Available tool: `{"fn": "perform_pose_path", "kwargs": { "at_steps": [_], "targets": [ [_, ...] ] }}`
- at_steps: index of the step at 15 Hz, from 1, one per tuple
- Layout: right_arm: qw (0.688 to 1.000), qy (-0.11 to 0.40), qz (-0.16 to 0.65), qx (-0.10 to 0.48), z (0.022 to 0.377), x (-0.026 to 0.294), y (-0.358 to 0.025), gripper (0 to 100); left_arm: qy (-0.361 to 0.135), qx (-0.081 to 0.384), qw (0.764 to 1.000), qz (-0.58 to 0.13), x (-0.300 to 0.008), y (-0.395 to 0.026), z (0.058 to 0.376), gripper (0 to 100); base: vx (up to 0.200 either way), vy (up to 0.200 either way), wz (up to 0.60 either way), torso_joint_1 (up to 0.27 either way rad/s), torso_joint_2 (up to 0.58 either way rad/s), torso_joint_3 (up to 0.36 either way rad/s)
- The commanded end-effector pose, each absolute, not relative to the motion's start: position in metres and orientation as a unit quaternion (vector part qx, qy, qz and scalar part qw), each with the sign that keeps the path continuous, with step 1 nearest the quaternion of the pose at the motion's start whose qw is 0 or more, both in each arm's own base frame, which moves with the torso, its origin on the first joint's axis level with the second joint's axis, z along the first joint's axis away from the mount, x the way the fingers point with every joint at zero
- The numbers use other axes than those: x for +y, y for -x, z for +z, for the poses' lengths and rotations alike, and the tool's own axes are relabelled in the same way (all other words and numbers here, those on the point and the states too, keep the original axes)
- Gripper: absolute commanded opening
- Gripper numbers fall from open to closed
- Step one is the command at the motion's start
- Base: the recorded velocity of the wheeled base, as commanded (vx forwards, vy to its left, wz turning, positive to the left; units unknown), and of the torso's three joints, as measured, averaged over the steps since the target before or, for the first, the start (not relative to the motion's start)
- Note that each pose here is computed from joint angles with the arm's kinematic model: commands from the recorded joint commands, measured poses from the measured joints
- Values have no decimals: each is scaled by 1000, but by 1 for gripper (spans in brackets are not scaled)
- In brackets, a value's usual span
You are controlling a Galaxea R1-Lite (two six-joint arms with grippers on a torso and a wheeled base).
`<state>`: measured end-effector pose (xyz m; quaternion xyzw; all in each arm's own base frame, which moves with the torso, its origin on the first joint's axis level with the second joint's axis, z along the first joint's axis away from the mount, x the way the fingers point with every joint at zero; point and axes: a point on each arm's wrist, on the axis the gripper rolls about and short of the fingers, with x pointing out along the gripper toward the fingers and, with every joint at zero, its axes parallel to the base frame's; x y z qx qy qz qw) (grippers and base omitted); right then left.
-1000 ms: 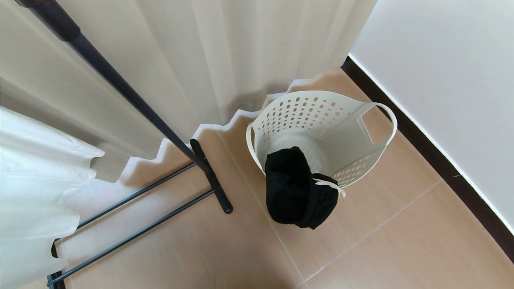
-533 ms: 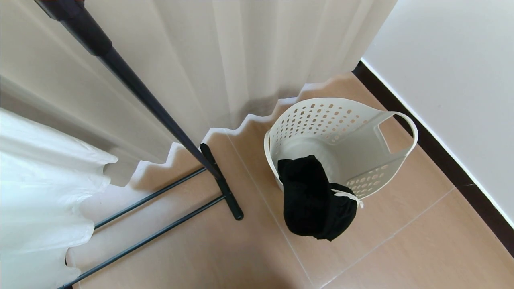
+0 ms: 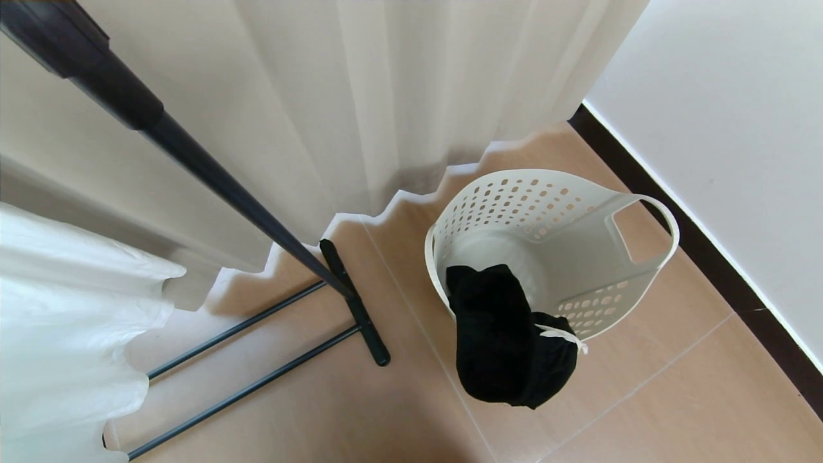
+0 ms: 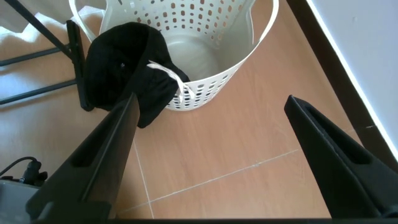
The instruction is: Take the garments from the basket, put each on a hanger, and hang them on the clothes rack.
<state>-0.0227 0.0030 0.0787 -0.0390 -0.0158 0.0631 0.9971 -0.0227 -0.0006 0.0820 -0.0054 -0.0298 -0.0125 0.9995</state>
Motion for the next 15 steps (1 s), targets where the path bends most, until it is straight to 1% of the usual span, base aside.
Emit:
{"fn": "perform_pose_path", "kwargs": {
  "at_steps": [1, 15],
  "targets": [
    [997, 39, 63, -16, 79, 3, 23, 100, 6, -30, 999, -12, -1, 23, 82, 100, 0, 0, 0, 0, 0, 0],
    [997, 41, 59, -15, 79, 3, 23, 100, 3, -30, 999, -12, -1, 23, 82, 100, 0, 0, 0, 0, 0, 0]
  ]
}}
